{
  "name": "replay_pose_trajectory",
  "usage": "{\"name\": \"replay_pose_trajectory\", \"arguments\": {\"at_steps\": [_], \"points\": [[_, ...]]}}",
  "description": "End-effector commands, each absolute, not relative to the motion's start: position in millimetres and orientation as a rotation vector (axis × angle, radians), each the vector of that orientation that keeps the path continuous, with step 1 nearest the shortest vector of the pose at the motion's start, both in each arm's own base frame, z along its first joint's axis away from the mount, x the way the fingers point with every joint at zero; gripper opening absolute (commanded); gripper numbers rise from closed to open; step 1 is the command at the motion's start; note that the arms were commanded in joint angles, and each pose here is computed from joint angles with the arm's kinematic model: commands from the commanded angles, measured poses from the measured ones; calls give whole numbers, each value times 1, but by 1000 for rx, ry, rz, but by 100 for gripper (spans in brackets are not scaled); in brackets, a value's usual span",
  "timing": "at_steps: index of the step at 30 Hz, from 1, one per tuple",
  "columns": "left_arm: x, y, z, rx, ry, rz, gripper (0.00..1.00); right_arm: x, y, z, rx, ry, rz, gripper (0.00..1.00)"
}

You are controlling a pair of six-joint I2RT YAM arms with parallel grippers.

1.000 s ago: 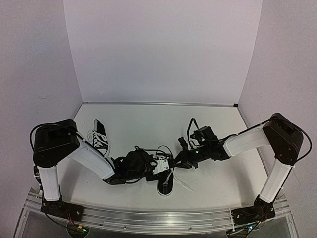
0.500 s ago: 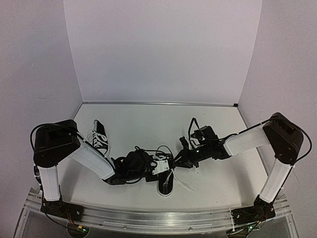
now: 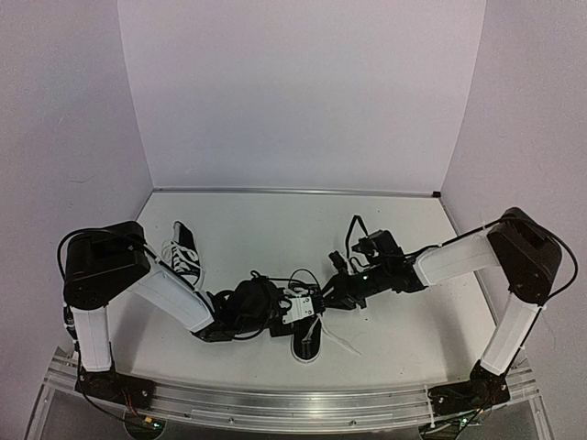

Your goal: Tie the shoes

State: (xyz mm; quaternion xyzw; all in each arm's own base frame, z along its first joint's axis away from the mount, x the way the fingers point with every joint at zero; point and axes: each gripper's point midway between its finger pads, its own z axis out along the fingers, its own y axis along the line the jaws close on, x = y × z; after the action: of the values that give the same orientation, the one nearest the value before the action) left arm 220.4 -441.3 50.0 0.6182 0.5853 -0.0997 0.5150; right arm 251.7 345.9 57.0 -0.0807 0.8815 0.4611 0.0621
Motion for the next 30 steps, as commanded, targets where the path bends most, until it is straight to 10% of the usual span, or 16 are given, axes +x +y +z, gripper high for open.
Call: {"name": "replay_pose_trajectory", "arguments": {"at_steps": [1, 15, 30], "points": [[221, -452, 57, 1475, 1390, -258, 0, 254, 356, 60, -314, 2648, 1415, 20], [219, -453, 62, 1467, 1379, -279, 0, 257, 355, 58, -353, 2661, 1320, 0], [219, -457, 72, 1451, 1357, -286, 0, 261, 350, 91, -357, 2557, 1307, 0]]}}
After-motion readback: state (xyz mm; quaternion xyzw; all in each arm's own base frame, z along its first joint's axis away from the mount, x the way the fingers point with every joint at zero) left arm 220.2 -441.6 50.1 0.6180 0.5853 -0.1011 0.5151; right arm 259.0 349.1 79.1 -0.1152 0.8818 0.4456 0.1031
